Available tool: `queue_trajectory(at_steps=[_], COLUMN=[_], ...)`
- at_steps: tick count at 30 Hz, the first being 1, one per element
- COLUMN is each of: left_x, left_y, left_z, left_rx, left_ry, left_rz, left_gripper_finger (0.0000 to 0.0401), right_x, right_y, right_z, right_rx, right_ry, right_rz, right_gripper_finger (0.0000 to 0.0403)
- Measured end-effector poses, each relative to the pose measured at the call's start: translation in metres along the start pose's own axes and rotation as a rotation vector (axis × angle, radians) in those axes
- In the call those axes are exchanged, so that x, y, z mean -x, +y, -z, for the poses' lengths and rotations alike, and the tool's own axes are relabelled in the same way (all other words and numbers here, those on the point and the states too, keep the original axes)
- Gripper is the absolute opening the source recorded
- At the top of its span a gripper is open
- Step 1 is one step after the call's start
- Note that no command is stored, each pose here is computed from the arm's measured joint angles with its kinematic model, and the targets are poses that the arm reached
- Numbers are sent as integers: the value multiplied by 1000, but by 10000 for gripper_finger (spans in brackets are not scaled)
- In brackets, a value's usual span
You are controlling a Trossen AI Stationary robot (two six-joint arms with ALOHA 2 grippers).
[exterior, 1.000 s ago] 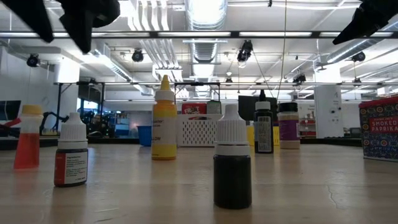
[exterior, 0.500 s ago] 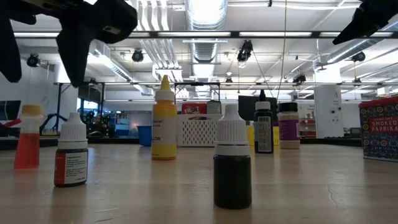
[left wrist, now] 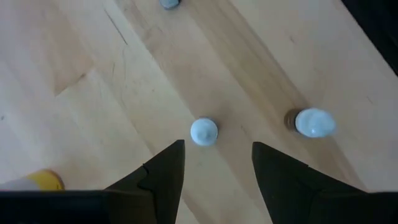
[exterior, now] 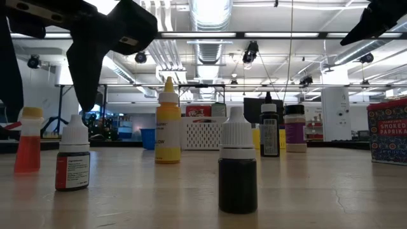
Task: Pick & Place Kitchen Items
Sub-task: Put the small red food coloring bottle into the blue bin
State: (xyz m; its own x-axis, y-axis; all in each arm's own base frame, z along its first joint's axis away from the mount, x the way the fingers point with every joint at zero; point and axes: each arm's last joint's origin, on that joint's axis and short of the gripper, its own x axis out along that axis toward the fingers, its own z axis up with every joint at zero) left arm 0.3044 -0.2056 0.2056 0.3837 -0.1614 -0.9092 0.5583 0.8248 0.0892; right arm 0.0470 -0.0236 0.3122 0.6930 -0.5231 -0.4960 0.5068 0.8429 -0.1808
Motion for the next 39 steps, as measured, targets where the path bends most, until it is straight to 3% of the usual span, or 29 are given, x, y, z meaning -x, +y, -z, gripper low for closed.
queue_trajectory(at_steps=[26, 39], left_x=[-23, -34], left_y=[8, 8], left_z=[-2, 0], left_rx=[-20, -19], left_ry=[-13, 11], left_rz=[1, 10], left_gripper_finger=[192, 156], right_x=[0, 0], right_y=[0, 0], right_z=[0, 0], right_rx=[0, 2], right_ry=[0, -1], right_rz=[0, 0], right_gripper_finger=[8, 8])
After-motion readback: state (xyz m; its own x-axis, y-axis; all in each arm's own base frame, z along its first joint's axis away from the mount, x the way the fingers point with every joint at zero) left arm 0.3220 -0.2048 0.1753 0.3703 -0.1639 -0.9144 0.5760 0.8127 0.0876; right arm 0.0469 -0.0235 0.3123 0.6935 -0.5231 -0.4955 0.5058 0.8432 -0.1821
